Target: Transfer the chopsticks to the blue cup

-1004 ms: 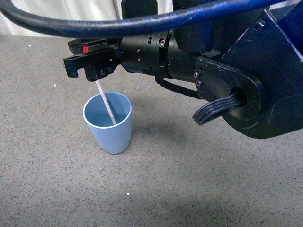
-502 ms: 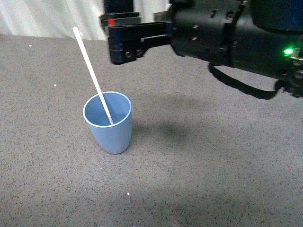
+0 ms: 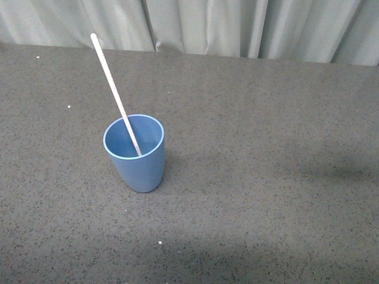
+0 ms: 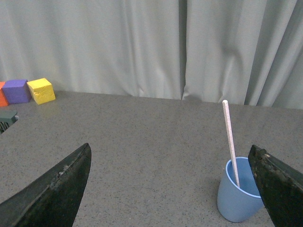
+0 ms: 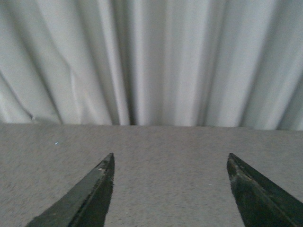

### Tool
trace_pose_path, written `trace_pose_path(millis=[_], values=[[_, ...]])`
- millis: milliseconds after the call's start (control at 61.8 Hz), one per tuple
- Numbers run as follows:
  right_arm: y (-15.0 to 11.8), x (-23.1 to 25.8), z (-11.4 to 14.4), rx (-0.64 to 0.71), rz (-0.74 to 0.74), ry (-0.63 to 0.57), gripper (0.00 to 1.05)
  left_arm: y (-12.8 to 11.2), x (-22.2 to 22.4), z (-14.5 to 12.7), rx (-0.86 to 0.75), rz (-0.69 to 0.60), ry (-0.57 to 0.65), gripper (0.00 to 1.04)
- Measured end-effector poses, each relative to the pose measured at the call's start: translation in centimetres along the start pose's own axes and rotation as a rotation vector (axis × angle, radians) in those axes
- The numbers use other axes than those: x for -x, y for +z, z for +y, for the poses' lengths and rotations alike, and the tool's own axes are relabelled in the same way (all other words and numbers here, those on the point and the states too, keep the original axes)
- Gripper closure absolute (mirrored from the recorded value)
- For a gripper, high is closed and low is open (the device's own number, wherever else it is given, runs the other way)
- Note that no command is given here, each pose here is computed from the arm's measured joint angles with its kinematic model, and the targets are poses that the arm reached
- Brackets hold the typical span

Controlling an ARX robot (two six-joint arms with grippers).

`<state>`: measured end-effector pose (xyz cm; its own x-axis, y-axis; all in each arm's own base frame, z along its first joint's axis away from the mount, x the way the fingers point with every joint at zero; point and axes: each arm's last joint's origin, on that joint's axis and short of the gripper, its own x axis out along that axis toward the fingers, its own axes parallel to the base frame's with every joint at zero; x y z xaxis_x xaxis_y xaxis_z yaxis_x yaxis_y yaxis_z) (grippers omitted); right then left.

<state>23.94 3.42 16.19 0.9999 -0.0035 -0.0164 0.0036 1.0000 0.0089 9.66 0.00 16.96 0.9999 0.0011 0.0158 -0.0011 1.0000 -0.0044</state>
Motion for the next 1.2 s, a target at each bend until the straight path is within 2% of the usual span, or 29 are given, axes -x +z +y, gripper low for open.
trace_pose_path(millis=[113, 162, 340, 583, 1198], values=[[0.0, 2.1, -0.8, 0.004, -0.006, 0.010, 0.61, 0.0, 0.0, 0.0, 0.000, 0.000, -0.002, 0.07], [-0.2, 3.2, -1.2, 0.008, 0.005, 0.010, 0.75, 0.0, 0.0, 0.0, 0.000, 0.000, -0.002, 0.07], [-0.1, 5.2, -2.0, 0.011, -0.003, 0.009, 1.04, 0.0, 0.0, 0.0, 0.000, 0.000, -0.002, 0.07], [-0.1, 7.4, -3.4, 0.009, -0.001, 0.004, 1.04, 0.0, 0.0, 0.0, 0.000, 0.000, -0.001, 0.07], [0.3, 11.0, -3.4, 0.009, -0.015, 0.005, 1.04, 0.0, 0.0, 0.0, 0.000, 0.000, -0.002, 0.07]])
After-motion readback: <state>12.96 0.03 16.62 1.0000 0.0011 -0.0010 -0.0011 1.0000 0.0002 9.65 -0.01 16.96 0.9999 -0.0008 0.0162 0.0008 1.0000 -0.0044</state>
